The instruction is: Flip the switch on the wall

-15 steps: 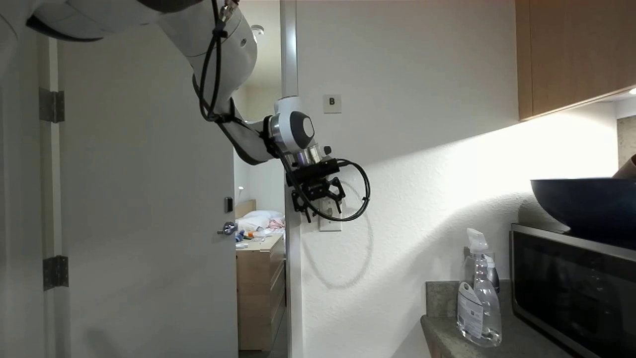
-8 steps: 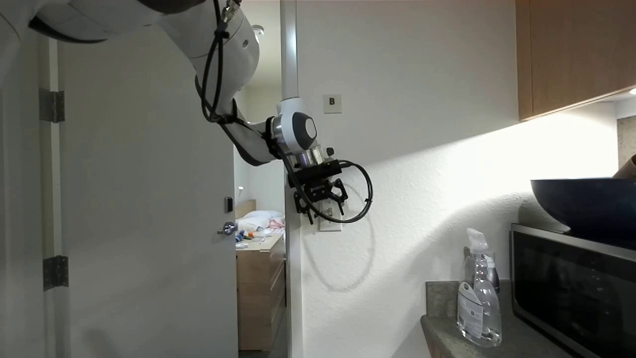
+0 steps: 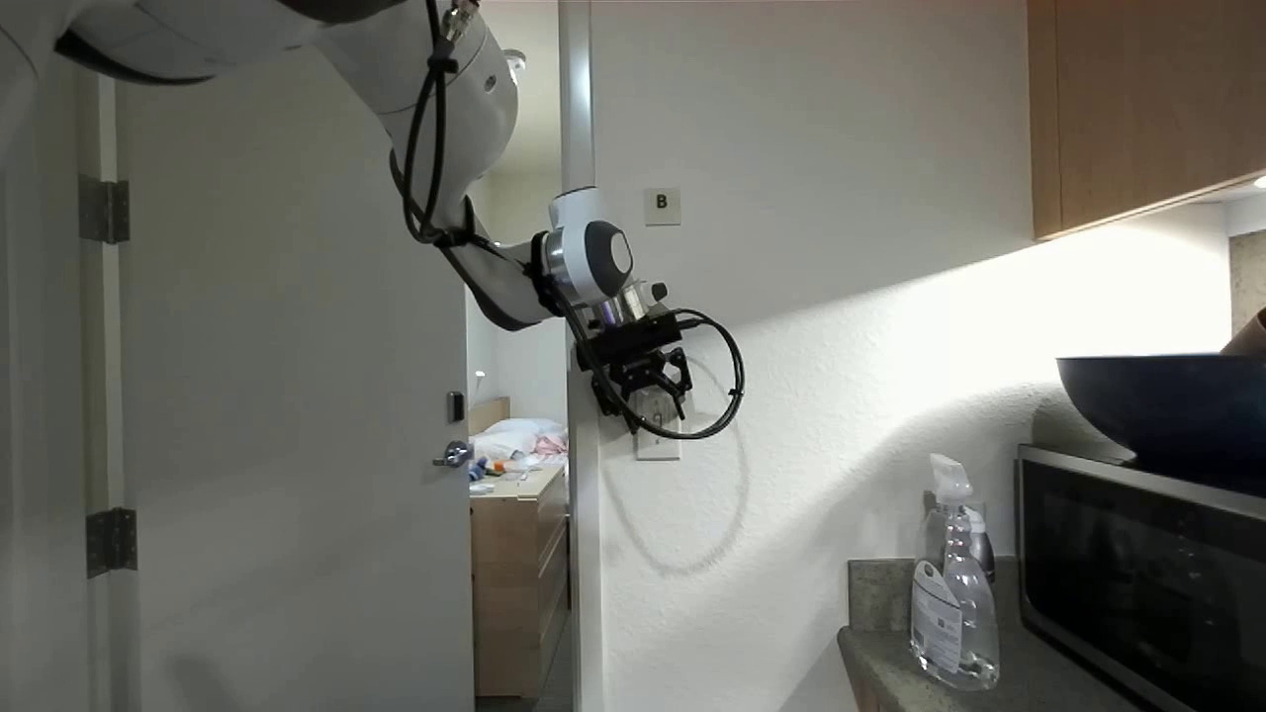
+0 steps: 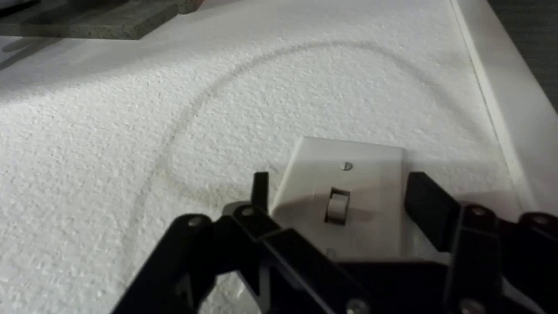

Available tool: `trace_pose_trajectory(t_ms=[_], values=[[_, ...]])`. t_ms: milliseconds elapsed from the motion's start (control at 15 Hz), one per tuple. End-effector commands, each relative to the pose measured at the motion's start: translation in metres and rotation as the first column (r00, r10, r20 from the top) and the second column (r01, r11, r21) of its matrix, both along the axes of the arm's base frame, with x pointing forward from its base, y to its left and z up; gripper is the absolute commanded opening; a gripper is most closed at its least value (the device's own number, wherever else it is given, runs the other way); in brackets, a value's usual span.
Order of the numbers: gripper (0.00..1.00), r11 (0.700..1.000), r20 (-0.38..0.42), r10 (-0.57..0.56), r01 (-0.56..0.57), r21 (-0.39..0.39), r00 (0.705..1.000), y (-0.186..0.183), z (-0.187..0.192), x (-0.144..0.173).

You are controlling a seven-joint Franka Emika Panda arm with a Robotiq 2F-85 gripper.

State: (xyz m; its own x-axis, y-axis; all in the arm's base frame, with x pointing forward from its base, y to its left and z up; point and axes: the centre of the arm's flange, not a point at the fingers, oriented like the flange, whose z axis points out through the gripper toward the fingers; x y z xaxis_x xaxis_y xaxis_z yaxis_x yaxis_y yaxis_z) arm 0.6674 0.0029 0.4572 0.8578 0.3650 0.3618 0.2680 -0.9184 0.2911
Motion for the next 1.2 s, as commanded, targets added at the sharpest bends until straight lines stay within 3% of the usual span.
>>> trace_pose_trajectory(t_ms=[0, 333, 400, 533, 600, 733, 867, 1133], values=[[0.49, 1.0, 0.028, -0.025, 0.025, 0.009, 0.999, -0.002, 0.002, -0.003], [0.2, 0.999, 0.008, -0.04, 0.04, 0.018, 0.999, 0.004, 0.0, -0.004], [0.69, 0.999, 0.001, -0.038, 0.038, 0.019, 0.999, 0.003, 0.0, -0.005], [0.68, 0.999, 0.006, -0.046, 0.046, 0.02, 0.999, 0.0, 0.001, -0.004], [0.73, 0.998, 0.01, -0.052, 0.051, 0.02, 0.999, -0.002, 0.001, -0.004], [0.34, 0.998, 0.021, -0.055, 0.054, 0.02, 0.998, -0.005, 0.002, -0.004], [0.27, 0.998, 0.025, -0.054, 0.054, 0.017, 0.998, -0.006, 0.002, -0.003], [0.02, 0.998, 0.025, -0.059, 0.059, 0.016, 0.998, -0.006, 0.001, -0.003]])
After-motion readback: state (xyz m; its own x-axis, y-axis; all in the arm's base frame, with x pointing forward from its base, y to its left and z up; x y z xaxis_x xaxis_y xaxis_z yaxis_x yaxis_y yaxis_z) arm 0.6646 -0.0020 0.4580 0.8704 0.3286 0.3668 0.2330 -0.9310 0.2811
